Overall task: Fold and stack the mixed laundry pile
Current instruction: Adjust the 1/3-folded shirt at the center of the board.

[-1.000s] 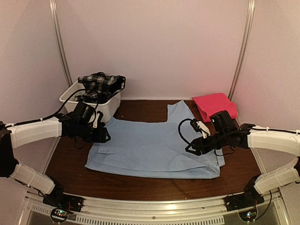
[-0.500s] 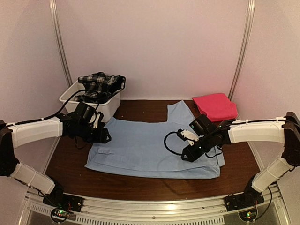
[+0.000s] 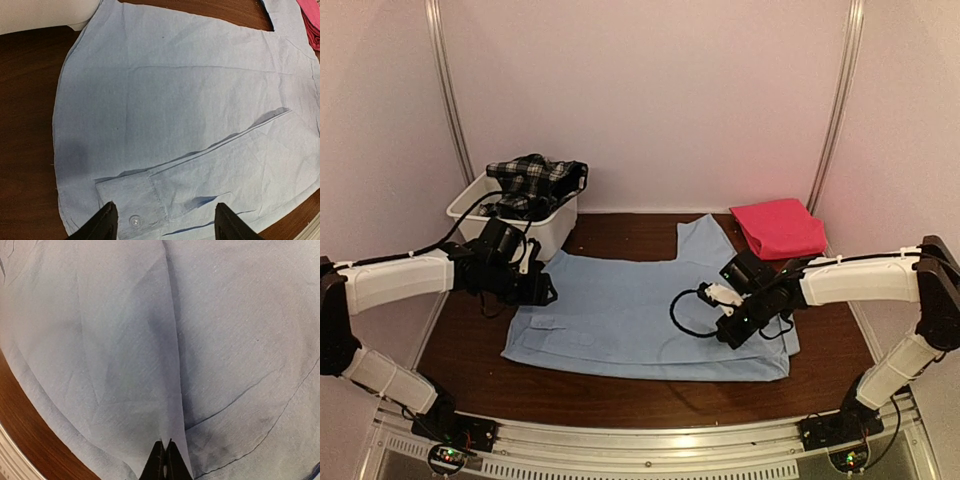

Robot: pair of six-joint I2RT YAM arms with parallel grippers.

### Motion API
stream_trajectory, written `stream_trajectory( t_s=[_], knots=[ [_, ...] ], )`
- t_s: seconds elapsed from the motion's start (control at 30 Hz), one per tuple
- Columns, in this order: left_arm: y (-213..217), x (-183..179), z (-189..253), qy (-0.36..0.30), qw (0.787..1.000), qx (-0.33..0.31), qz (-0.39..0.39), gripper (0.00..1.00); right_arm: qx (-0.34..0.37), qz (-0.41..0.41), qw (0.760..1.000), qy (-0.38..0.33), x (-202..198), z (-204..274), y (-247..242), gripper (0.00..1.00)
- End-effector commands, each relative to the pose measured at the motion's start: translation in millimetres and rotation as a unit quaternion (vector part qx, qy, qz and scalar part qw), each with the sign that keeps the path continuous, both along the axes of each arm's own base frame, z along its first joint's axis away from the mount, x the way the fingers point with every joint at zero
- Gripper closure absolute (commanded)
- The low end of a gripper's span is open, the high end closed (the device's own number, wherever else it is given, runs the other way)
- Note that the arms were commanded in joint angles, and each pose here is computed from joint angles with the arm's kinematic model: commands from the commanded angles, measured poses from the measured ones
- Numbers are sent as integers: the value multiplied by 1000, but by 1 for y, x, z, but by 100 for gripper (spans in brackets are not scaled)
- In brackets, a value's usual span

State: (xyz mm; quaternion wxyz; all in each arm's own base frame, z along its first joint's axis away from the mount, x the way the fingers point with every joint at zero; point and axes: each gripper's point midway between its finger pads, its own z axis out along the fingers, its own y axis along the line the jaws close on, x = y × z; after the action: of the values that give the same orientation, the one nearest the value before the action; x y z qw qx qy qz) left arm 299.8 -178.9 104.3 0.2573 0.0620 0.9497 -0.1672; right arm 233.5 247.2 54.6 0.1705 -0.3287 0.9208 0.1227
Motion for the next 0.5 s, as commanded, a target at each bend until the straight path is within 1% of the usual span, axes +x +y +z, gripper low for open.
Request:
stream_trajectory(
  t_s=[0.0,0.13,0.27,0.33,0.47],
  knots=[
    [-2,7,-3,-12,1000,6,-2,32,-34,-17,999,-24,17,1,-13,97],
    [-1,6,-6,-7,1000,9,0,32,-70,-38,996,-34,31,-4,-32,96],
    [-2,7,-9,-3,1000,8,-1,32,-110,-67,990,-58,47,-3,-53,88],
    [-2,7,-11,-1,1000,10,-2,32,-128,-76,987,-67,51,-3,-61,79],
    [-6,7,-10,-2,1000,5,-11,31,-156,-100,980,-72,55,-1,-73,65]
  ],
)
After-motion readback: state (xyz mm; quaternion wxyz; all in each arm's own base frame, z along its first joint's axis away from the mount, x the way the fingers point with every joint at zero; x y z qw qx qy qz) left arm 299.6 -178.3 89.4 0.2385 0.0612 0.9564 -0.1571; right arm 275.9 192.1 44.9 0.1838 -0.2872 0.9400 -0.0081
